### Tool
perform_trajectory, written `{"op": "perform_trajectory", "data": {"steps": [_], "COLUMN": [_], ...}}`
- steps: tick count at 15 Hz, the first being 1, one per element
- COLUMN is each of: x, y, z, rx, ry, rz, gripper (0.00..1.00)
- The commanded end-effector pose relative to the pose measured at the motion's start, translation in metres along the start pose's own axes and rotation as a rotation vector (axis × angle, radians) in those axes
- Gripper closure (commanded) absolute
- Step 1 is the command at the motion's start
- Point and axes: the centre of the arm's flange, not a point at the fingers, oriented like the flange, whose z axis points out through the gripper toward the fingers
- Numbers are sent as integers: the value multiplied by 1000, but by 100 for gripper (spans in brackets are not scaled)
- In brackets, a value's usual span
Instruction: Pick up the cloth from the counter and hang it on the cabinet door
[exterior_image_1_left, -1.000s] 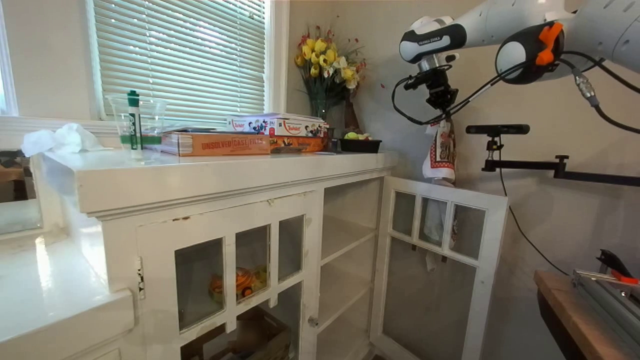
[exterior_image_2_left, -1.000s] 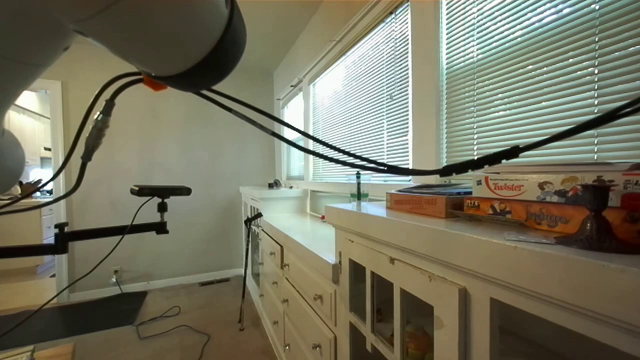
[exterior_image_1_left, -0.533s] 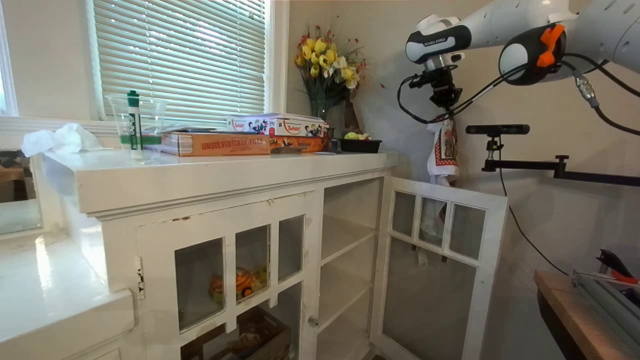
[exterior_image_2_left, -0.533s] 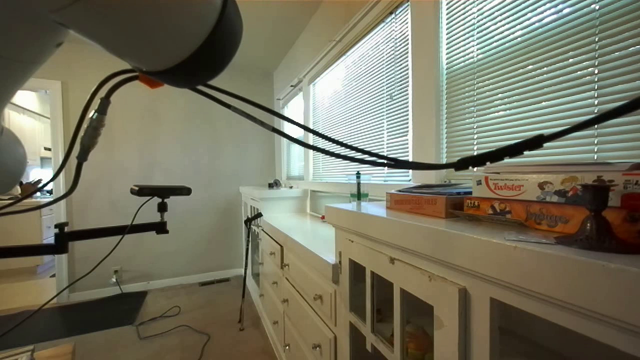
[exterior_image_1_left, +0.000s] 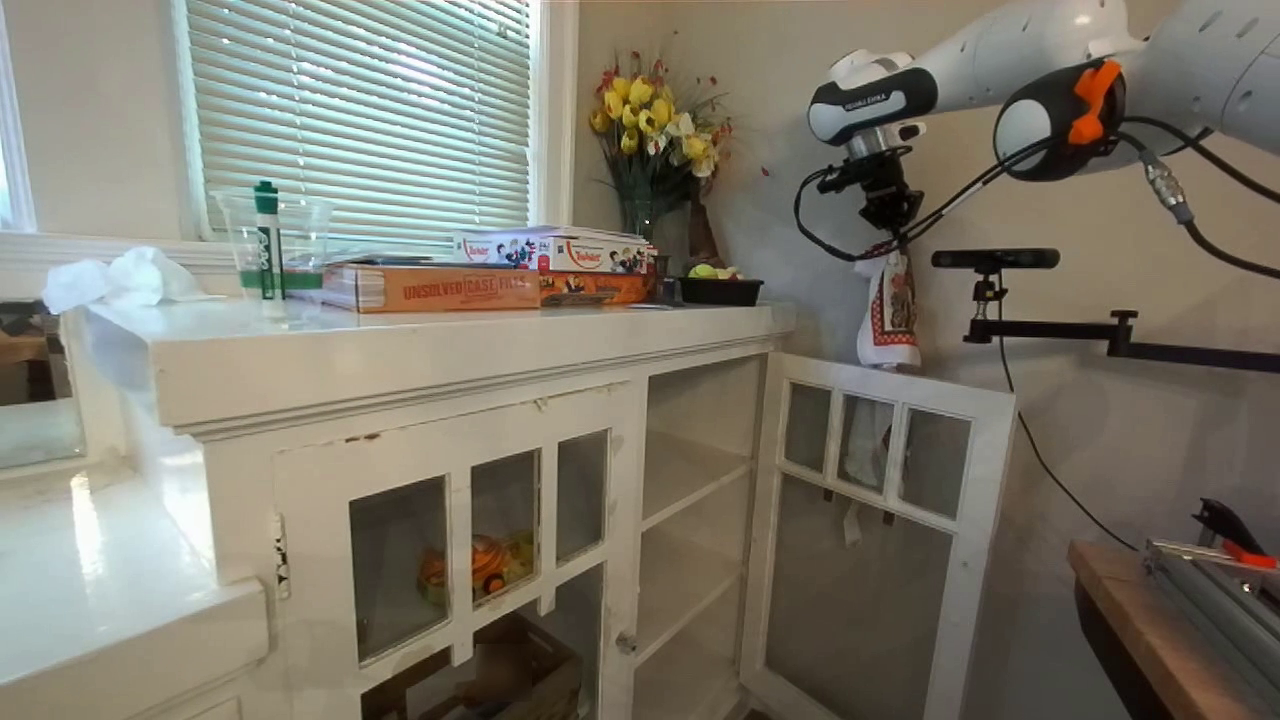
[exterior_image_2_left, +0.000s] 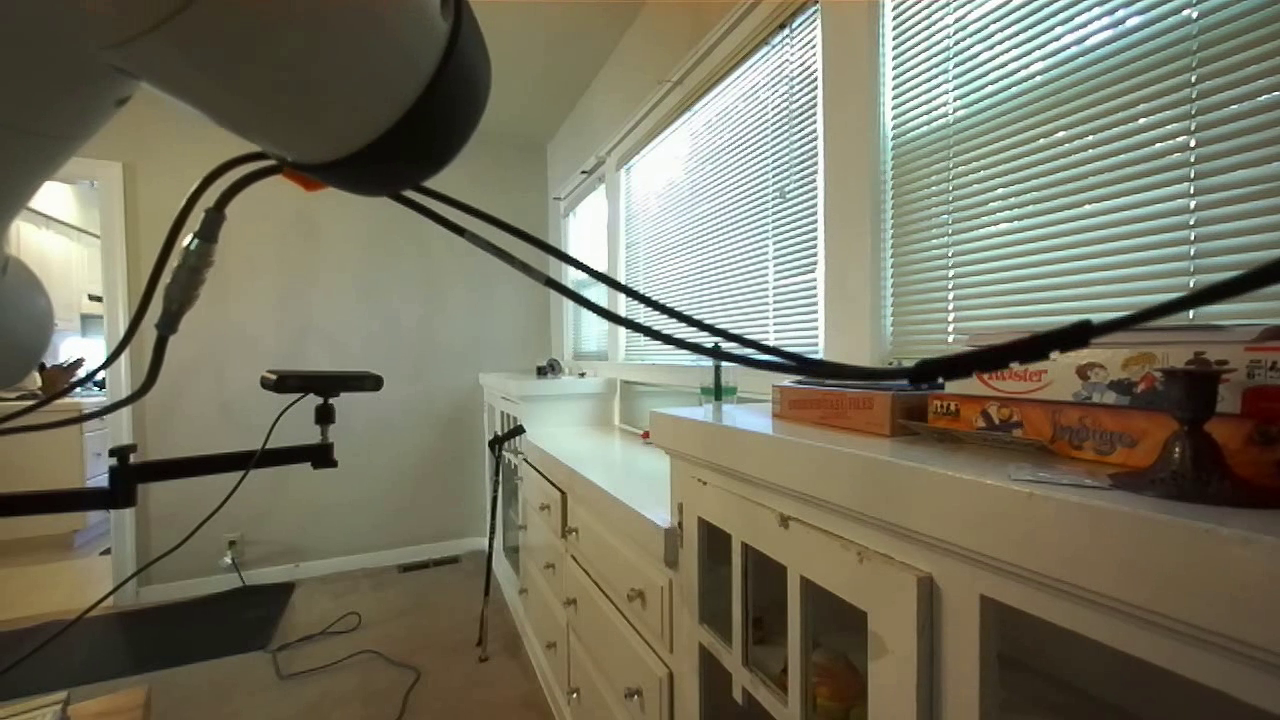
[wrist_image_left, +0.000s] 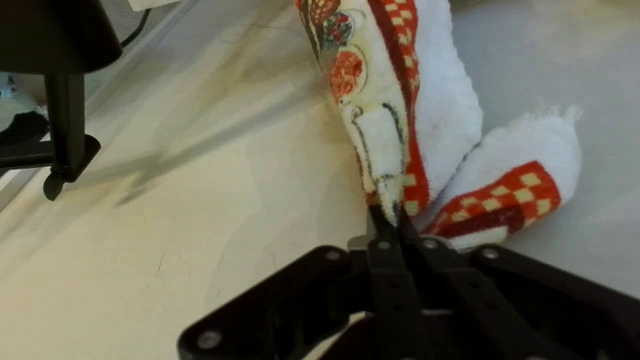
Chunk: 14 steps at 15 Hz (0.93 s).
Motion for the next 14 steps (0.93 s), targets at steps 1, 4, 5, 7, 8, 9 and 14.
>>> {"op": "perform_trajectory", "data": {"steps": [1, 4, 5, 7, 8, 9, 14], "x": [-24, -42, -45, -53, -56, -59, -50], "y": [2, -1, -2, -3, -4, -5, -1], "z": [31, 49, 53, 62, 66, 67, 8], "rx": [-19, -49, -55, -66, -74, -78, 64], "ry": [9, -3, -6, -5, -8, 2, 73], "rz": [-30, -62, -72, -92, -100, -111, -138], "gripper": [99, 99, 99, 99, 99, 99, 99]}}
